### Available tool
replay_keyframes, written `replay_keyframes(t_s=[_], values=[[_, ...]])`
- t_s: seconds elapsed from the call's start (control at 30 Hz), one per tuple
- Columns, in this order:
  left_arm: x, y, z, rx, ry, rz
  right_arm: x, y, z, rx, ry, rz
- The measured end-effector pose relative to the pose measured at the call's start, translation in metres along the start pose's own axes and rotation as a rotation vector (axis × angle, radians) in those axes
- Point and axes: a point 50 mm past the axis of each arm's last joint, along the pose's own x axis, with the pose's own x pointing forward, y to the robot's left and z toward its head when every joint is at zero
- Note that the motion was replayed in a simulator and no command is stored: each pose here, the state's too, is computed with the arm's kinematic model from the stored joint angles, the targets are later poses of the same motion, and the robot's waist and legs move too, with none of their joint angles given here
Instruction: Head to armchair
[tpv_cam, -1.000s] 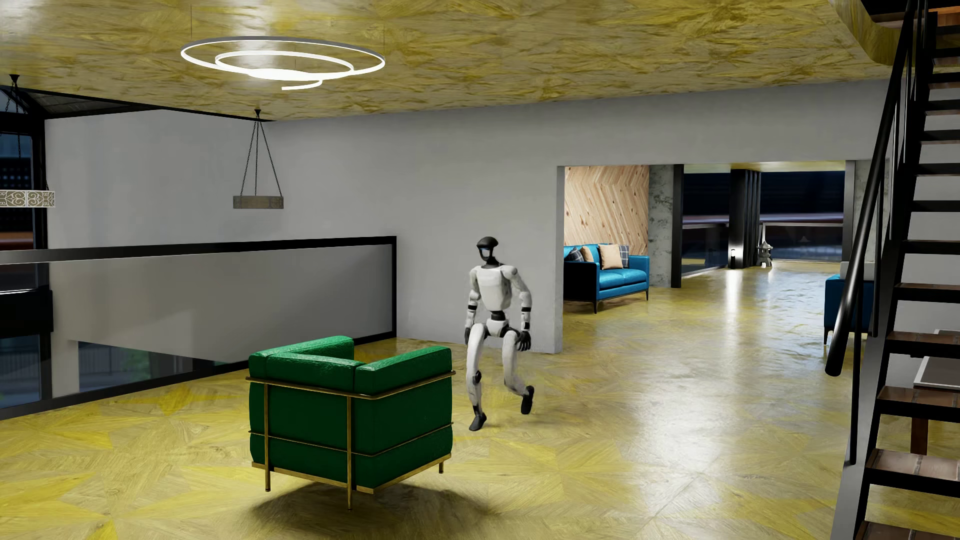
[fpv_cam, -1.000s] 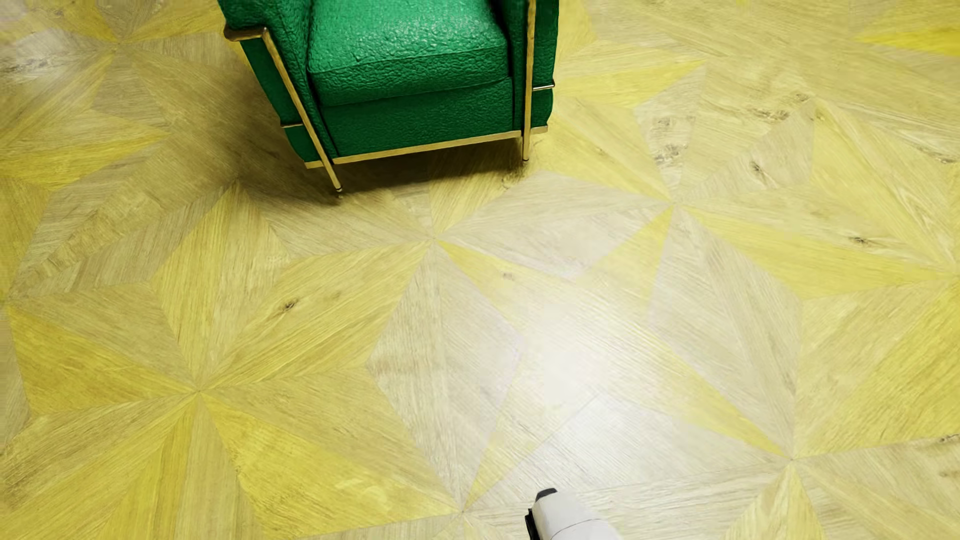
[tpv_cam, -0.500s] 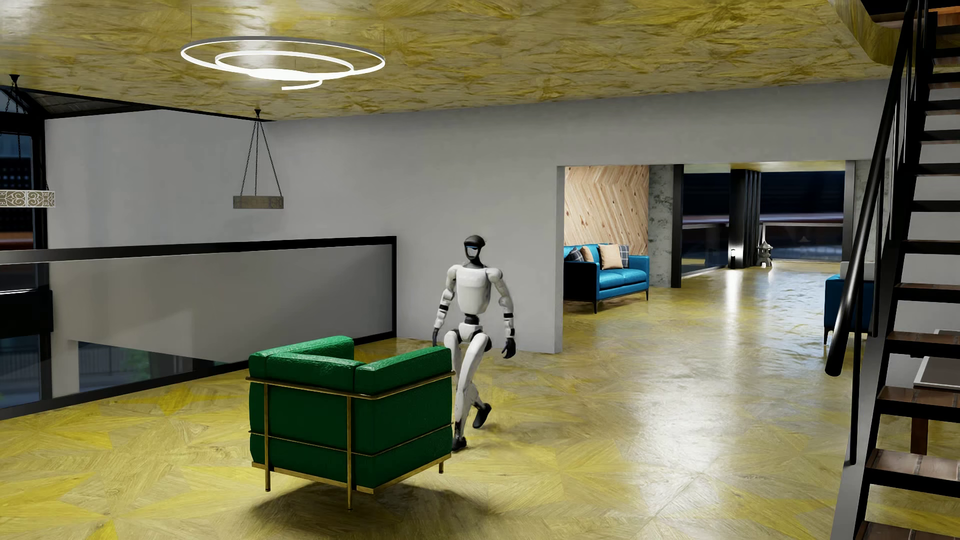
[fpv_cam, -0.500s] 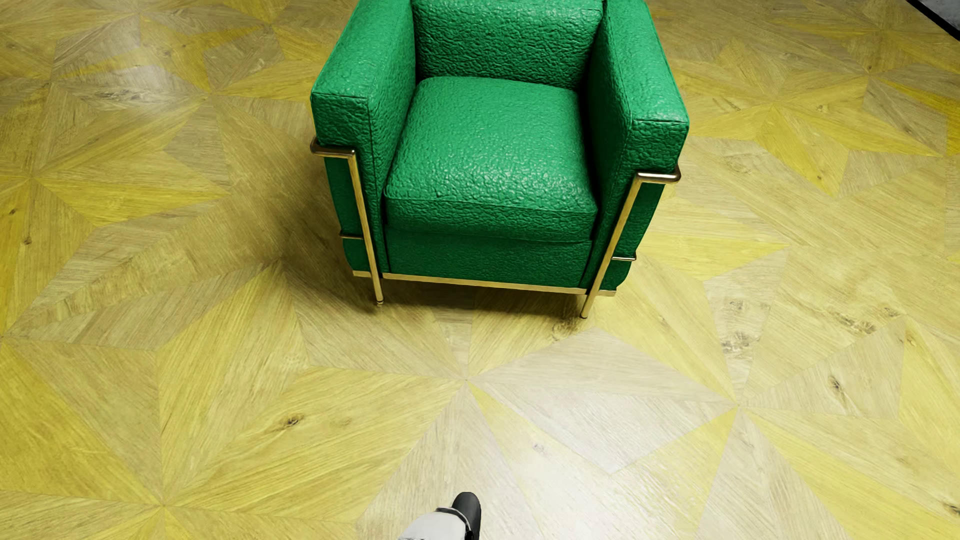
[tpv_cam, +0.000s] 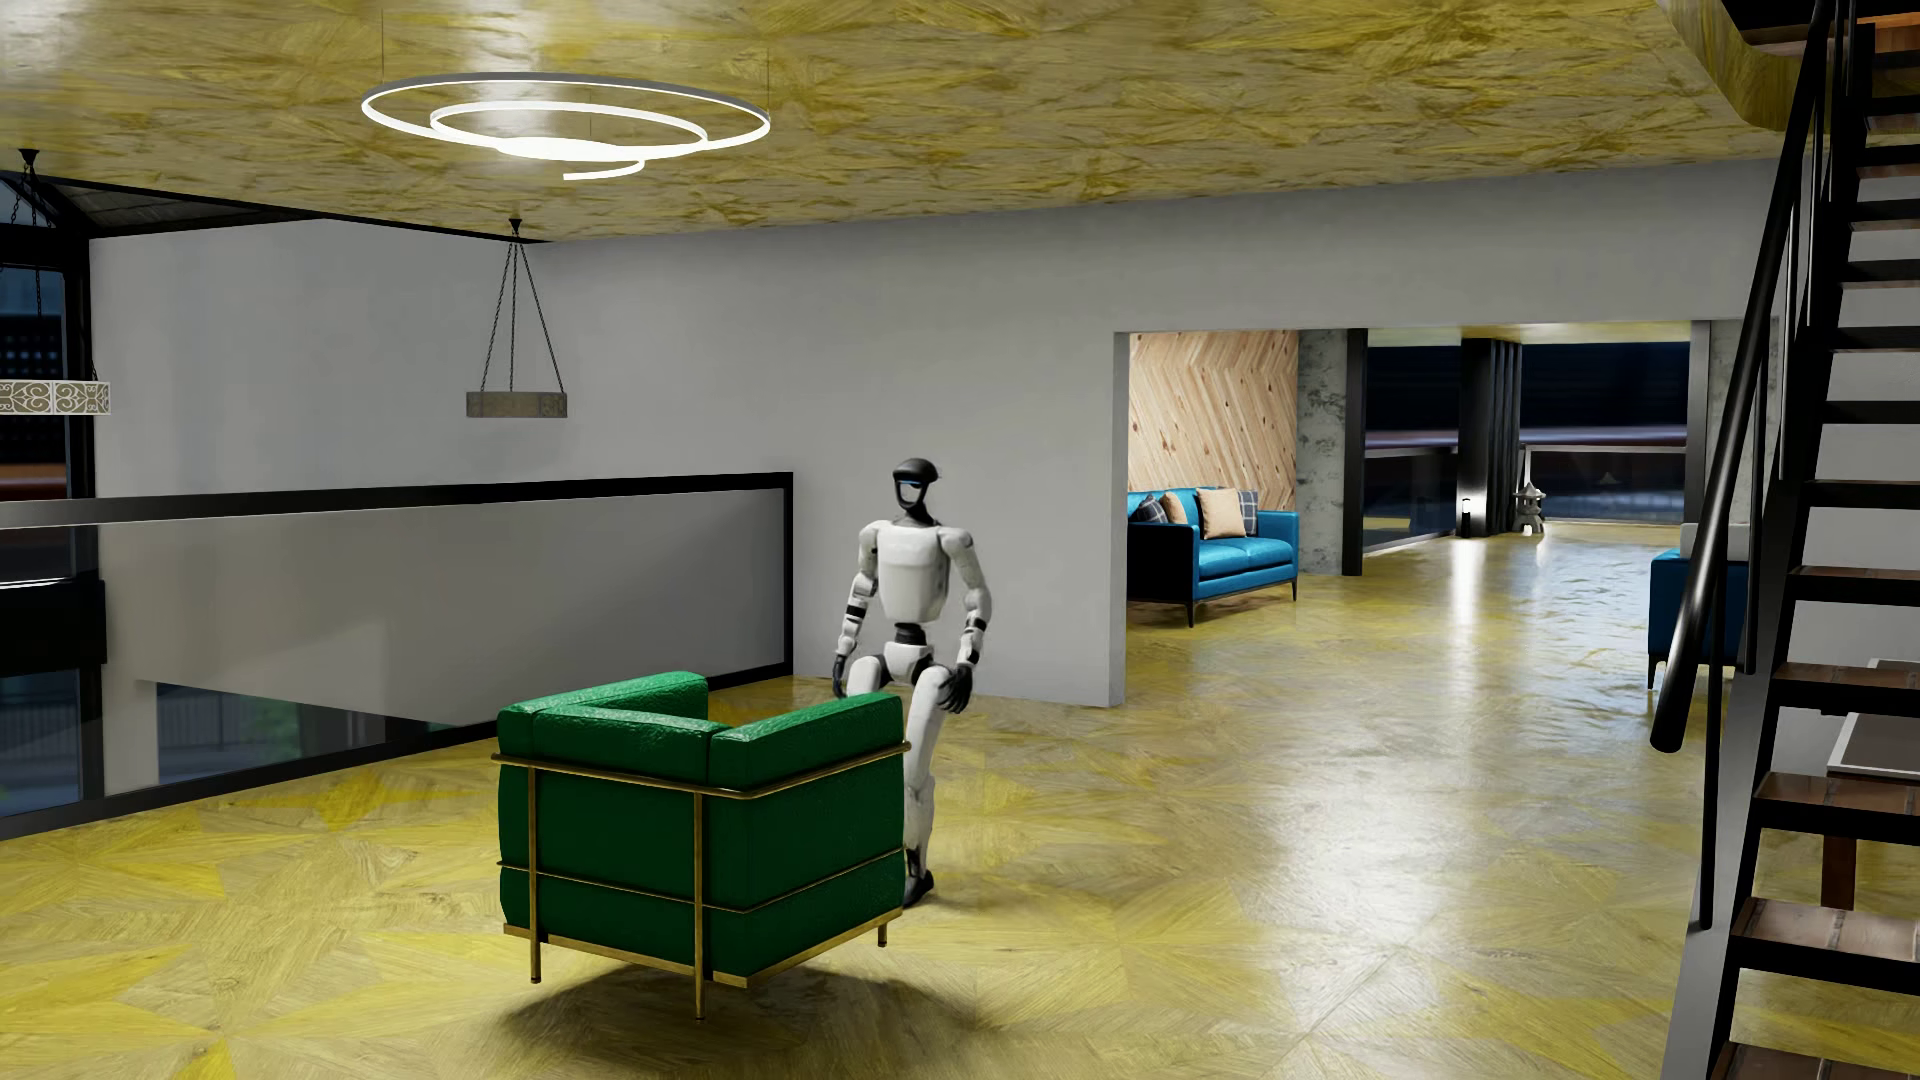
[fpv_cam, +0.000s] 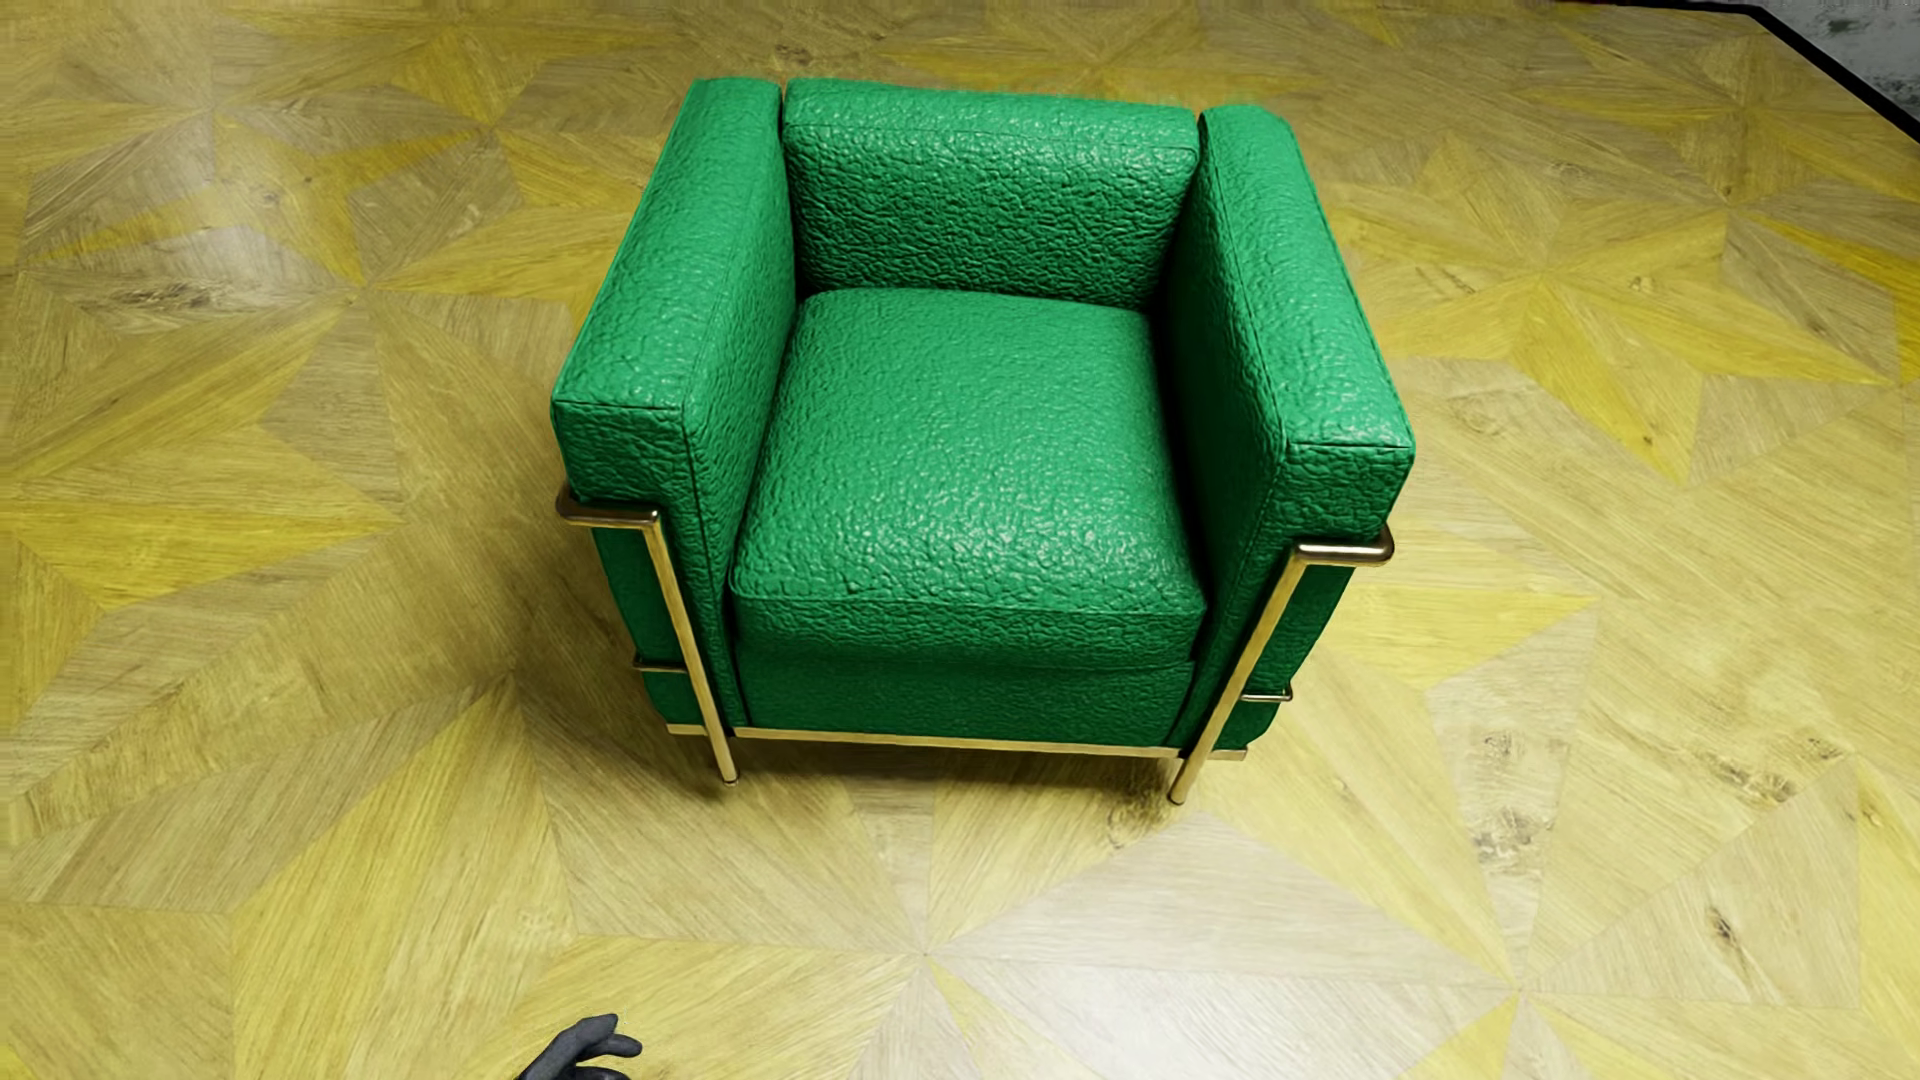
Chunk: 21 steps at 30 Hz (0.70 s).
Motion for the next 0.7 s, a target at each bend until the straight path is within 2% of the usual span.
replay_keyframes(t_s=[0.13, 0.3, 0.4, 0.53, 0.7], values=[[-0.021, -0.021, -0.066, 0.011, 0.248, -0.063, -0.001, 0.008, -0.001, 0.02, -0.005, 0.015], [-0.087, -0.06, -0.159, 0.018, 0.63, -0.179, -0.005, 0.02, -0.018, 0.034, 0.05, 0.04], [-0.111, -0.073, -0.181, 0.052, 0.735, -0.237, -0.005, 0.021, -0.022, 0.031, 0.07, 0.044], [-0.097, -0.069, -0.167, 0.049, 0.657, -0.223, -0.004, 0.021, -0.02, 0.031, 0.065, 0.043], [-0.046, -0.047, -0.108, 0.005, 0.409, -0.13, -0.002, 0.019, -0.013, 0.01, 0.047, 0.045]])
